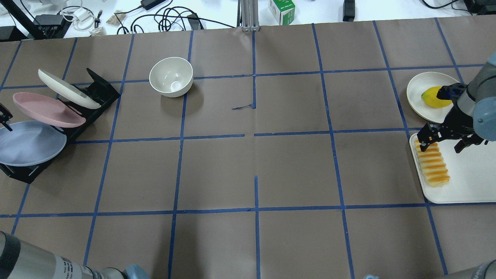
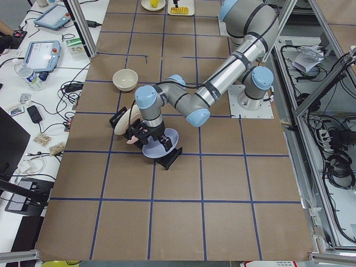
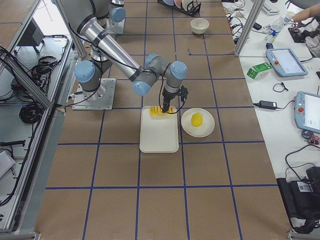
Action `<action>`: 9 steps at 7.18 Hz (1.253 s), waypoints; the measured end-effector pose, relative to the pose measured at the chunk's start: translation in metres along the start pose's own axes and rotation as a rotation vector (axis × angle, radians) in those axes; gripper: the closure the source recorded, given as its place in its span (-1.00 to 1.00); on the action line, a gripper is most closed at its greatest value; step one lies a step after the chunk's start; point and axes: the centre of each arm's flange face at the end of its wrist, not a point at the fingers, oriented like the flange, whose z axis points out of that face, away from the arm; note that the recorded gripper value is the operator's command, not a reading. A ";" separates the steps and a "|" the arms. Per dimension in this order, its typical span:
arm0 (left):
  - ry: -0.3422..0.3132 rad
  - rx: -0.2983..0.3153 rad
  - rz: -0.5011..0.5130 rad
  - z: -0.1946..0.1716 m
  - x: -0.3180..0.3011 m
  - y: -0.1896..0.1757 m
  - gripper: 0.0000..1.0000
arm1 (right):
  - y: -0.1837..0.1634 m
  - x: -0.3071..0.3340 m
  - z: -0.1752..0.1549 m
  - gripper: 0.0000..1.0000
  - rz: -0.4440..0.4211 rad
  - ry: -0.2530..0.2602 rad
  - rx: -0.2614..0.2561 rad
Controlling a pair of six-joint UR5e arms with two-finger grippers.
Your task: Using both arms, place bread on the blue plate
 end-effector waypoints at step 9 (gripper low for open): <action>-0.096 -0.049 0.002 0.015 -0.007 0.002 1.00 | -0.007 0.002 0.031 -0.16 -0.006 -0.020 -0.061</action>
